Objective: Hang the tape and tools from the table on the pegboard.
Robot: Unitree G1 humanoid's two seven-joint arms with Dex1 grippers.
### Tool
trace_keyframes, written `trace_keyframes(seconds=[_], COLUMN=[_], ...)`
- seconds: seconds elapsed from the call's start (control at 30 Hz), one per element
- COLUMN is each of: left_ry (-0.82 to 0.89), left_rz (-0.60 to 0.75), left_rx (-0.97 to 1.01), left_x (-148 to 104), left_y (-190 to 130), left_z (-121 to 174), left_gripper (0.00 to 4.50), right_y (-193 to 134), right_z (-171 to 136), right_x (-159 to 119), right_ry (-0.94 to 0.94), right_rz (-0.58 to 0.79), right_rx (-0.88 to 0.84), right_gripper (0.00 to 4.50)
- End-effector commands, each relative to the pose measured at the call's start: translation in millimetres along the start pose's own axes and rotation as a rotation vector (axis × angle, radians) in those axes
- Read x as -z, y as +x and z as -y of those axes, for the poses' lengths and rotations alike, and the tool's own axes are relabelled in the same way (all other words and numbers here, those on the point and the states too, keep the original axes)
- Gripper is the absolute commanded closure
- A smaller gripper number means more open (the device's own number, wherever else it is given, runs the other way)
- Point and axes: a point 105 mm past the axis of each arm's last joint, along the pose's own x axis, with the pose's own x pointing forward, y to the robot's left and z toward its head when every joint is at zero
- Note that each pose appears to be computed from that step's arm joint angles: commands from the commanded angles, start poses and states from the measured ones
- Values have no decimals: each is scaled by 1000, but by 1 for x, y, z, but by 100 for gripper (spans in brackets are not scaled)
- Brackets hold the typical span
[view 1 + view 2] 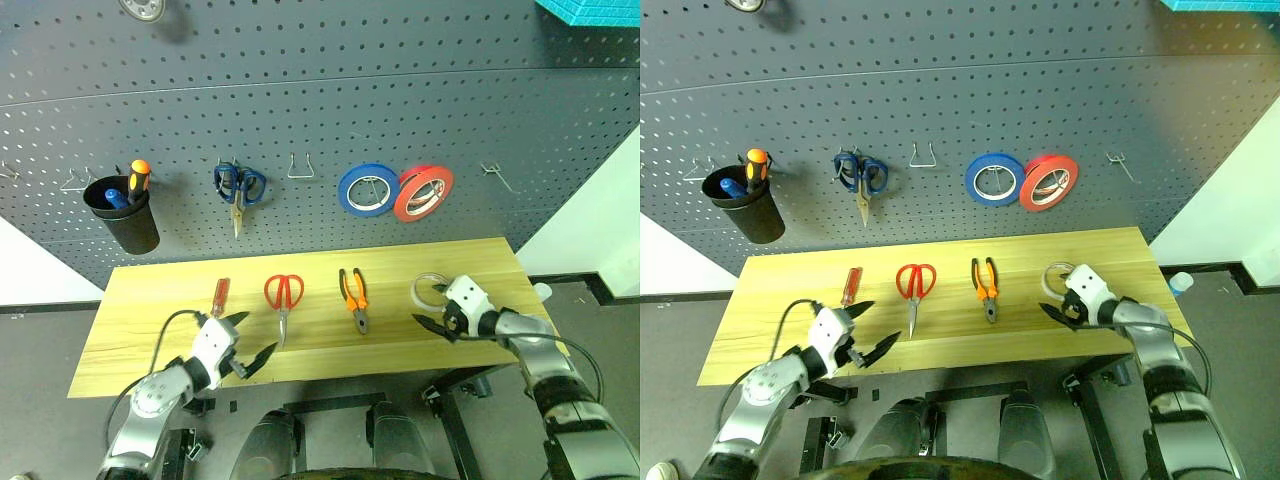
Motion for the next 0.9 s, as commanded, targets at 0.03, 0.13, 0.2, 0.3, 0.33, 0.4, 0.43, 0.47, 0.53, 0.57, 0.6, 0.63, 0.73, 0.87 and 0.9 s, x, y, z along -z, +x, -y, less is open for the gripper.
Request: trace_keyframes(seconds=[0.03, 0.13, 0.2, 0.3, 0.33, 0.4, 0.43, 0.47, 0.53, 0.57, 0.6, 0.63, 0.73, 0.87, 0.9], left_ry=[57, 87, 98, 123, 130, 116, 100, 91, 79, 76, 68, 62, 45, 46, 46], left_rz=[-10, 0, 13, 20, 18, 17, 14, 12, 7, 6, 3, 0, -6, -2, -2], left_rx=[177, 255, 280, 313, 323, 344, 354, 356, 354, 352, 350, 348, 332, 318, 316], left_x=[-17, -33, -42, -51, -51, -50, -49, -48, -47, -46, -46, -45, -44, -44, -44], left_y=[20, 41, 53, 69, 72, 77, 78, 79, 80, 80, 80, 80, 79, 78, 78], left_z=[14, 15, 14, 17, 19, 24, 27, 28, 29, 28, 28, 28, 26, 24, 23], left_gripper=[2, 2, 2, 2, 2, 2, 2, 2, 2, 2, 2, 2, 0, 0, 0], right_y=[13, 22, 26, 31, 32, 33, 33, 32, 31, 32, 32, 33, 33, 34, 34], right_z=[4, 6, 6, 4, 3, 4, 4, 4, 5, 5, 4, 4, 4, 3, 3], right_x=[-2, -5, -4, 6, 8, 12, 14, 17, 21, 21, 21, 21, 21, 19, 18], right_ry=[-1, 0, 9, 17, 9, 17, 23, 30, 31, 30, 35, 39, 41, 15, 11], right_rz=[-67, -109, -148, -236, -250, -283, -302, -325, -356, -362, -363, -363, -373, -369, -367], right_rx=[-9, -19, -25, -27, -26, -13, -7, -5, -3, -2, -2, -3, -6, -28, -33], right_gripper=[0, 0, 0, 0, 0, 0, 0, 0, 0, 0, 0, 0, 55, 185, 218])
